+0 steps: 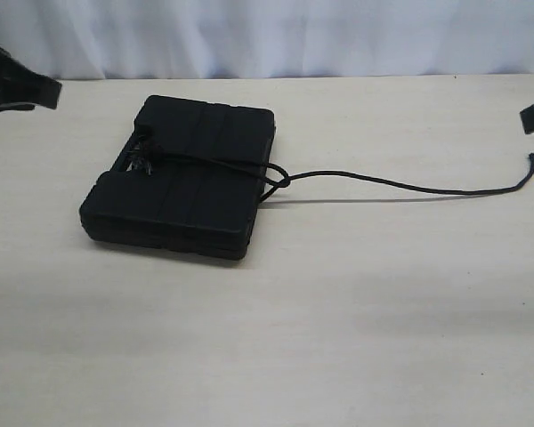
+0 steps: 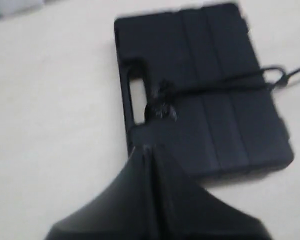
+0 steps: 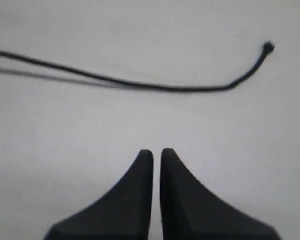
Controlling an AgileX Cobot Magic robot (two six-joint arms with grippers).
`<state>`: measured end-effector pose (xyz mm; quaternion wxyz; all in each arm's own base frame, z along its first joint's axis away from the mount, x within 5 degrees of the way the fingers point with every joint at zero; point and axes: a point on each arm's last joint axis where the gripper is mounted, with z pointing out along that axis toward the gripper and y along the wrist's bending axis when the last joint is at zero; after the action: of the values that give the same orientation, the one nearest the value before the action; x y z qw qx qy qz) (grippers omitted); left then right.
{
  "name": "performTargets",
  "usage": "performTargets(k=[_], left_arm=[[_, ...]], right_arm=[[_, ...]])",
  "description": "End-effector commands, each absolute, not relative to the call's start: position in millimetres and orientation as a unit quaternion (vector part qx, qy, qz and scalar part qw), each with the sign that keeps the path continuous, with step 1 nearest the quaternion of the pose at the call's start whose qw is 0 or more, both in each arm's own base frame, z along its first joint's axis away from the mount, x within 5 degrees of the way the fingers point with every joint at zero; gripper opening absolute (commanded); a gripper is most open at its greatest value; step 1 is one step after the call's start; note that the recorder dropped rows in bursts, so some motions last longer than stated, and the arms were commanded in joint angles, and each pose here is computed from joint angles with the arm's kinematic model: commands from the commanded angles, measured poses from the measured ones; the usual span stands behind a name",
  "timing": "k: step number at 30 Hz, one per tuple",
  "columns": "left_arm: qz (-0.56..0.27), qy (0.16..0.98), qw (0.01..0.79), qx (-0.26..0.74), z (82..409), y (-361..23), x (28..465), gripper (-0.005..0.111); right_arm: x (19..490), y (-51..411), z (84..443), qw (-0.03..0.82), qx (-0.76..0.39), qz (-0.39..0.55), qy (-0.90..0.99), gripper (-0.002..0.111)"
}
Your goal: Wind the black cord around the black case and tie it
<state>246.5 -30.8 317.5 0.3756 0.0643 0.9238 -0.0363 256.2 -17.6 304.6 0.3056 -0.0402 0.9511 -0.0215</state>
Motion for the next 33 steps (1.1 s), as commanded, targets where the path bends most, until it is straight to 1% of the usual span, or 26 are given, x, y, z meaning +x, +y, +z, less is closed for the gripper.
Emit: performTargets(k=[1,4,5,7,8,9,12,15,19,20,22,23,24,25,27,29,30,32,33], left_arm=[[-0.067,0.827,0.556,0.037,326,-26,187,0.0],[-0.061,0.741,0.668,0.019,324,-18,152,0.0],[-0.051,0.675,0.736,0.005,318,-13,142,0.0],[-0.037,0.6,0.799,-0.012,309,-8,135,0.0],[-0.035,0.592,0.805,-0.013,307,-7,134,0.0],[-0.035,0.596,0.802,-0.013,305,-7,134,0.0],[-0.035,0.599,0.8,-0.012,304,-8,134,0.0],[-0.035,0.6,0.799,-0.012,304,-8,134,0.0],[-0.035,0.599,0.8,-0.011,301,-7,129,0.0],[-0.028,0.594,0.804,0.007,295,-8,121,0.0],[-0.012,0.594,0.803,0.049,267,-10,100,0.0],[-0.002,0.589,0.805,0.073,246,-11,85,0.0],[-0.002,0.575,0.815,0.072,242,-10,77,0.0],[0.0,0.661,0.746,0.08,221,-9,74,0.0],[0.0,0.684,0.725,0.081,213,-8,65,0.0],[-0.019,0.725,0.685,0.068,201,-7,58,0.0],[-0.044,0.757,0.649,0.055,191,-9,55,0.0],[-0.061,0.78,0.621,0.049,185,-10,53,0.0],[-0.06,0.777,0.624,0.048,186,-10,53,0.0]], right_arm=[[204,-11,324,0.494,-0.021,-0.022,0.869,0.005],[178,-12,323,0.6,0.0,-0.032,0.799,0.005],[171,-15,317,0.673,0.012,-0.052,0.738,0.005],[157,-17,296,0.721,0.023,-0.071,0.689,0.005],[153,-17,289,0.725,0.024,-0.073,0.685,0.005],[145,-17,277,0.725,0.025,-0.075,0.685,0.005],[136,-16,257,0.709,0.024,-0.075,0.701,0.005],[135,-15,251,0.702,0.022,-0.072,0.708,0.005],[133,-4,247,0.705,0.022,-0.021,0.709,0.005],[128,-1,245,0.708,0.018,-0.006,0.706,0.005],[114,2,236,0.716,0.008,0.006,0.698,0.005],[104,2,227,0.722,0.004,0.011,0.692,0.005],[96,1,219,0.726,0.005,0.011,0.687,0.005],[89,1,222,0.745,0.006,0.014,0.667,0.005],[82,3,215,0.718,0.002,0.032,0.695,0.005],[74,5,213,0.717,-0.016,0.034,0.696,0.005],[69,6,213,0.719,-0.032,0.03,0.694,0.005],[63,6,214,0.729,-0.055,0.014,0.683,0.005],[61,6,215,0.738,-0.066,0.003,0.672,0.005]])
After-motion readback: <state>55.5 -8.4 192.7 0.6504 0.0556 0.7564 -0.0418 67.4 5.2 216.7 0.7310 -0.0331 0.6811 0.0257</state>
